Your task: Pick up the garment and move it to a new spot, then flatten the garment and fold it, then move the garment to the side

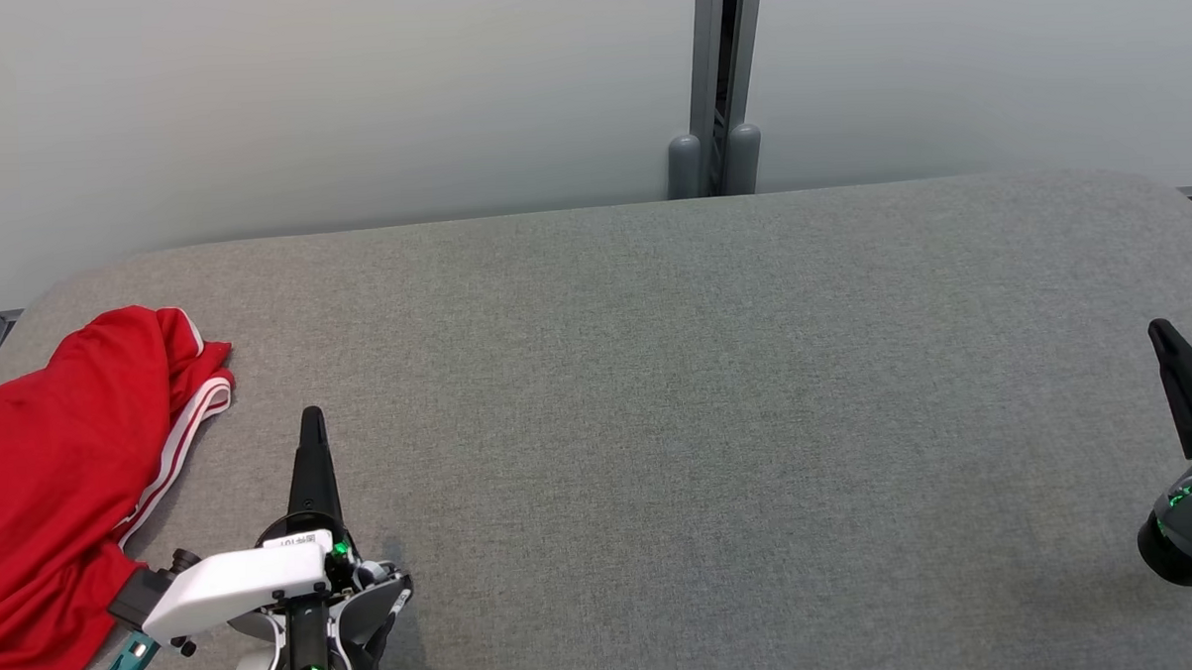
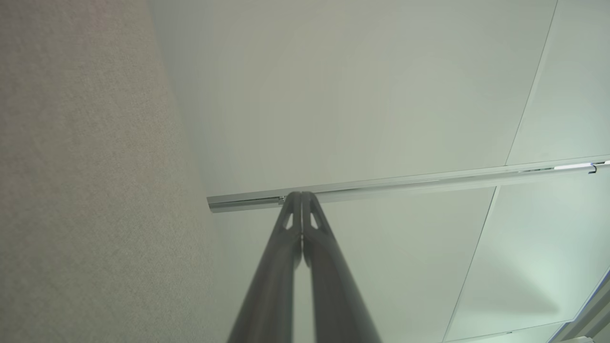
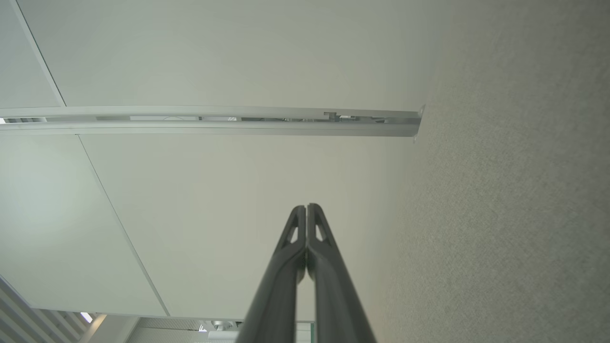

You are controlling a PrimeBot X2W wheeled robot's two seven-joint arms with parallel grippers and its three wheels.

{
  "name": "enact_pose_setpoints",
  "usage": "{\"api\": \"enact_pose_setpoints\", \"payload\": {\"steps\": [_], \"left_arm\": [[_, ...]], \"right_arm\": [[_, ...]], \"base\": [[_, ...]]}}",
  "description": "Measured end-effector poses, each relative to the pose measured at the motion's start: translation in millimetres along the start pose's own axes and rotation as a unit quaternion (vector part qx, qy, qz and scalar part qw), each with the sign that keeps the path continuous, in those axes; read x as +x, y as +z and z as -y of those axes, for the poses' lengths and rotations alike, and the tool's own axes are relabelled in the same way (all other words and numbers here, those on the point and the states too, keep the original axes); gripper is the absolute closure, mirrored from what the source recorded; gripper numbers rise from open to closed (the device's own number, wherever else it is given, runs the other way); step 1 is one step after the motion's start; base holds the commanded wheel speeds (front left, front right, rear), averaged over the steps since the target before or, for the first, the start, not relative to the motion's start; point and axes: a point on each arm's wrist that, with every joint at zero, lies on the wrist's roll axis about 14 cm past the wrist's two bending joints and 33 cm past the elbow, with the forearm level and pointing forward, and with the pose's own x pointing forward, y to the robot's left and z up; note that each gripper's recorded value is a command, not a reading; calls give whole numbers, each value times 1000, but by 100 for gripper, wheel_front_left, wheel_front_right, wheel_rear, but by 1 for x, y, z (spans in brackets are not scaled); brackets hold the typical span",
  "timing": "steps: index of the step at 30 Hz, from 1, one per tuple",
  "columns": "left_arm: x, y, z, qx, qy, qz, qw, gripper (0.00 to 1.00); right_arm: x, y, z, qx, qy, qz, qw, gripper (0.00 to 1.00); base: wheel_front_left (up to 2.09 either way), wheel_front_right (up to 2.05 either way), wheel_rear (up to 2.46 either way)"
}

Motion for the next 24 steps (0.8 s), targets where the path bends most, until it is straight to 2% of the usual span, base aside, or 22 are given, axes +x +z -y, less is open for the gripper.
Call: {"api": "enact_pose_setpoints", "payload": {"steps": [9,10,15,24], "left_arm": [[0,0,0,0,0,0,1000,100],[0,0,0,0,0,0,1000,0],[-10,1,-22,3,31,1,1000,0],[-5,2,-10,19,12,-3,1000,0]], "right_arm": [[0,0,0,0,0,0,1000,100],[0,0,0,0,0,0,1000,0],[-10,-10,27,17,-32,0,999,0],[-5,-12,16,-31,-25,16,999,0]], "base": [[0,0,0],[0,0,0],[0,0,0],[0,0,0]]}}
